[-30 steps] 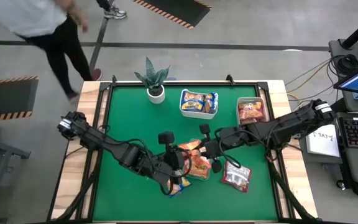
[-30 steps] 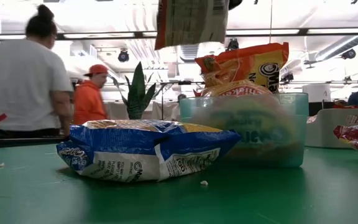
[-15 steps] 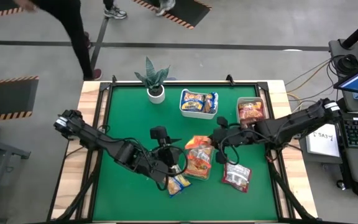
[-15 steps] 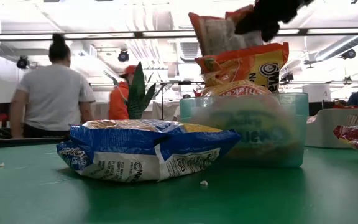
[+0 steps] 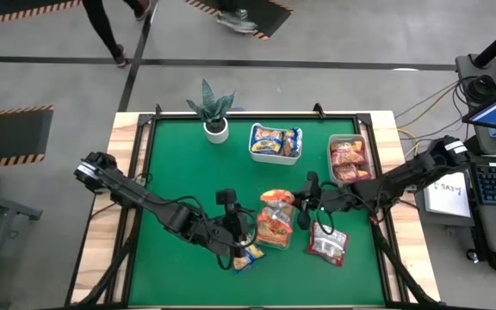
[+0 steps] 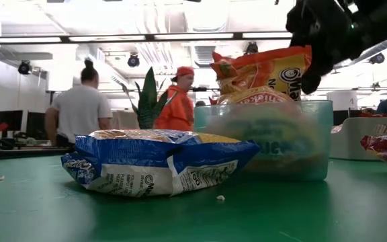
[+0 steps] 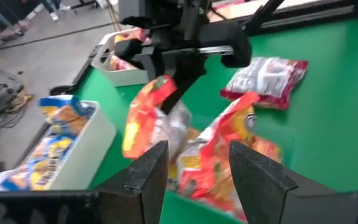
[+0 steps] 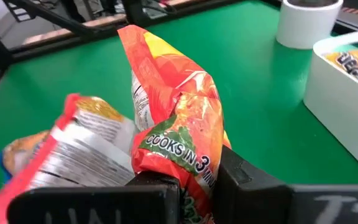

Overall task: Sort Maruchan noodles
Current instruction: Put the orange noodle pack into the green bin

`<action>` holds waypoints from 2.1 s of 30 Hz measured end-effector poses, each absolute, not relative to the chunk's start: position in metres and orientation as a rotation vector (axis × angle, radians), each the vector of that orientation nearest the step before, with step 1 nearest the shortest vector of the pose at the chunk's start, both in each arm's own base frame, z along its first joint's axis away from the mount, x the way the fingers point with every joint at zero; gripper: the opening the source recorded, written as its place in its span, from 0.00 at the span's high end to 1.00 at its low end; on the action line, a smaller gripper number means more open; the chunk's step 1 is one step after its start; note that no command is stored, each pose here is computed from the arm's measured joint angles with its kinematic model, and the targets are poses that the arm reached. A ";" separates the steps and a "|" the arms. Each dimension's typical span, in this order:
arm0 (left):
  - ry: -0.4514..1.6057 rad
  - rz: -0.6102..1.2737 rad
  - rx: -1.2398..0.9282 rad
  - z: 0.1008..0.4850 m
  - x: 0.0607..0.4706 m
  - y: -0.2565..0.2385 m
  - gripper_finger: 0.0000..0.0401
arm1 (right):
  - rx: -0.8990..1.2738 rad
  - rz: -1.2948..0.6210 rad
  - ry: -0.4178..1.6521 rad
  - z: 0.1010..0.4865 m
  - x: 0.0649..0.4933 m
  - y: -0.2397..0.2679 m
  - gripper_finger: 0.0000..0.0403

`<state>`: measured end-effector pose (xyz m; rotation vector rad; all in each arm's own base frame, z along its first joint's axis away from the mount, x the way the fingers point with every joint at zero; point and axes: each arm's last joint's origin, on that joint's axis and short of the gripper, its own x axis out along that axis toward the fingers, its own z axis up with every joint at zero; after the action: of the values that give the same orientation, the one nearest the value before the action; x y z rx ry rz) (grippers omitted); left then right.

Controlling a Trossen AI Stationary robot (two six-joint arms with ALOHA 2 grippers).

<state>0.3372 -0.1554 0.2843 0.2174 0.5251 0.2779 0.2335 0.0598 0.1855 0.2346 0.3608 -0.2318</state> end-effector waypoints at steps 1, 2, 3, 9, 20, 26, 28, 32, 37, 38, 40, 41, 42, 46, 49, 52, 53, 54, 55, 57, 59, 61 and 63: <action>0.510 0.273 0.205 0.280 0.338 -0.156 0.62 | 0.235 -0.236 0.363 0.184 0.233 0.060 0.92; 0.492 0.272 0.192 0.276 0.338 -0.156 0.62 | 0.238 -0.241 0.367 0.182 0.234 0.060 0.92; 0.477 0.273 0.180 0.271 0.338 -0.155 0.62 | 0.242 -0.243 0.370 0.181 0.234 0.060 0.92; 0.303 0.378 0.080 0.248 0.342 -0.139 0.62 | 0.220 -0.229 0.381 0.182 0.240 0.066 0.87; 0.187 0.425 -0.012 0.232 0.342 -0.119 0.62 | 0.258 -0.081 0.394 0.195 0.250 0.077 0.63; 0.193 0.426 -0.016 0.229 0.343 -0.119 0.62 | 0.307 -0.048 0.456 0.206 0.251 0.079 0.61; 0.205 0.427 -0.017 0.223 0.345 -0.120 0.62 | 0.312 -0.048 0.492 0.209 0.251 0.080 0.61; 0.229 0.428 -0.013 0.212 0.349 -0.121 0.62 | 0.318 -0.053 0.583 0.217 0.252 0.082 0.63; 0.236 0.429 -0.004 0.210 0.350 -0.122 0.62 | 0.295 -0.056 0.686 0.231 0.252 0.086 0.67; 0.238 0.430 0.005 0.210 0.350 -0.122 0.62 | 0.292 -0.058 0.705 0.235 0.251 0.087 0.68; 0.241 0.433 0.017 0.210 0.350 -0.120 0.62 | 0.272 -0.063 0.753 0.240 0.249 0.089 0.69; 0.241 0.437 0.020 0.210 0.351 -0.119 0.62 | 0.261 -0.066 0.780 0.243 0.248 0.090 0.70; 0.241 0.441 0.022 0.210 0.351 -0.117 0.62 | 0.253 -0.069 0.806 0.247 0.246 0.092 0.71; 0.241 0.468 0.020 0.210 0.354 -0.108 0.62 | 0.227 -0.093 0.901 0.254 0.238 0.095 0.75; 0.241 0.494 0.016 0.210 0.357 -0.099 0.62 | 0.191 -0.135 0.933 0.247 0.233 0.095 0.79; 0.234 0.516 0.005 0.212 0.360 -0.091 0.62 | 0.184 -0.206 0.931 0.233 0.229 0.092 0.84; 0.233 0.522 -0.002 0.212 0.360 -0.089 0.62 | 0.187 -0.221 0.921 0.228 0.229 0.091 0.85; 0.234 0.527 -0.008 0.211 0.361 -0.088 0.62 | 0.193 -0.236 0.901 0.223 0.229 0.090 0.87; 0.236 0.530 -0.010 0.210 0.362 -0.087 0.62 | 0.201 -0.246 0.878 0.218 0.229 0.090 0.88; 0.247 0.519 -0.017 0.206 0.363 -0.088 0.62 | 0.207 -0.252 0.833 0.210 0.229 0.090 0.91; 0.260 0.480 -0.037 0.201 0.364 -0.090 0.62 | 0.205 -0.256 0.778 0.204 0.230 0.089 0.93; 0.270 0.433 -0.079 0.198 0.366 -0.091 0.62 | 0.202 -0.253 0.724 0.199 0.232 0.087 0.95; 0.274 0.385 -0.132 0.196 0.366 -0.094 0.62 | 0.212 -0.251 0.688 0.194 0.233 0.084 0.97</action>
<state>0.3664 -0.0939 0.1960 -0.1323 0.2736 0.3847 0.2332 0.0838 0.1945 0.2121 0.6883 -0.2509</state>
